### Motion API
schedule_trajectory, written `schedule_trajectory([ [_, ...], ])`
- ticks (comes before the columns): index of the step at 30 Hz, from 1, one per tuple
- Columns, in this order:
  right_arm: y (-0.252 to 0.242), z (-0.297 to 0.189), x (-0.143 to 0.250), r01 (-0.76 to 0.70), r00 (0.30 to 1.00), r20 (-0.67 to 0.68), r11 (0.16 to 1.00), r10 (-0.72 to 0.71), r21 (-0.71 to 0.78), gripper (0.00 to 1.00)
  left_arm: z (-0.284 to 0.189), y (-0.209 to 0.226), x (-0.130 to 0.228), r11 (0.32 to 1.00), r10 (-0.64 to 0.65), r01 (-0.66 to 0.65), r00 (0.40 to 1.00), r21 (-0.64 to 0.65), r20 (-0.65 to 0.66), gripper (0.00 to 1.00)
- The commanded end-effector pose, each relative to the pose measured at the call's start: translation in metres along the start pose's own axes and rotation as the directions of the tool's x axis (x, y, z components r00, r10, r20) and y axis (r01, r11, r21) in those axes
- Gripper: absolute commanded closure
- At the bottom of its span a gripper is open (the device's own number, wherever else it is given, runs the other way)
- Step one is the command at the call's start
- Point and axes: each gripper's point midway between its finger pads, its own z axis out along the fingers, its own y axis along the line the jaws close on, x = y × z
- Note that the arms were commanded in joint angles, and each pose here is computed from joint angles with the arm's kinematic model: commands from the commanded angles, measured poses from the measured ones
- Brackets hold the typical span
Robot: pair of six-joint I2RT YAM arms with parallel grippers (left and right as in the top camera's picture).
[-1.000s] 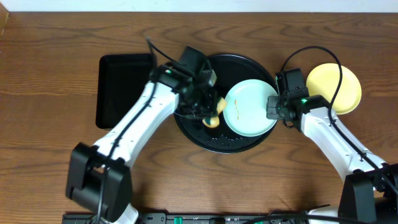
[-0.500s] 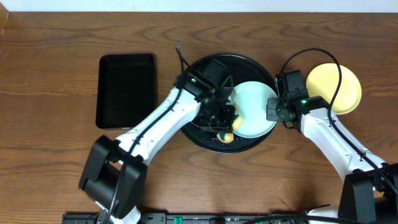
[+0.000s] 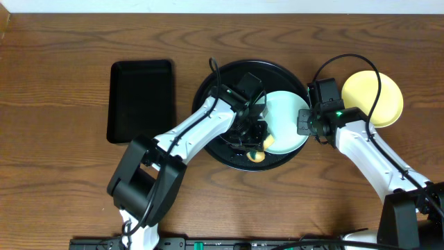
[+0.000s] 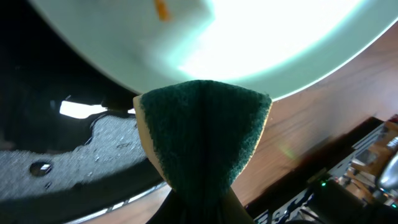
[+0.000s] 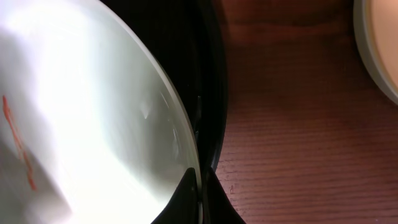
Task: Clean dirty plates on tray and stack at the side
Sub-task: 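Scrub the pale blue plate with the sponge while the right gripper holds it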
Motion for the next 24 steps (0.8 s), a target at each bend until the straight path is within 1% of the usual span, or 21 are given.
schedule_trajectory([
  [1, -0.003, -0.001, 0.002, -0.002, 1.000, -0.004, 1.000, 0.002, -0.003, 0.99, 0.005, -0.011, -0.004, 0.998, 0.004, -0.003, 1.000, 0.059, -0.018, 0.92],
  [8, -0.003, -0.001, 0.002, -0.002, 1.000, -0.005, 1.000, 0.002, -0.003, 0.99, 0.015, -0.006, -0.006, 0.998, -0.005, 0.007, 0.999, 0.058, -0.034, 0.92],
  [17, -0.003, -0.001, 0.002, -0.002, 1.000, -0.005, 1.000, 0.002, -0.003, 0.99, 0.015, -0.012, -0.020, 0.996, 0.033, -0.034, 0.999, 0.083, 0.023, 0.92],
  [24, -0.003, -0.001, 0.002, -0.001, 1.000, -0.005, 1.000, 0.001, -0.002, 0.99, 0.006, -0.021, -0.056, 0.985, 0.094, -0.116, 0.982, 0.126, 0.165, 0.92],
])
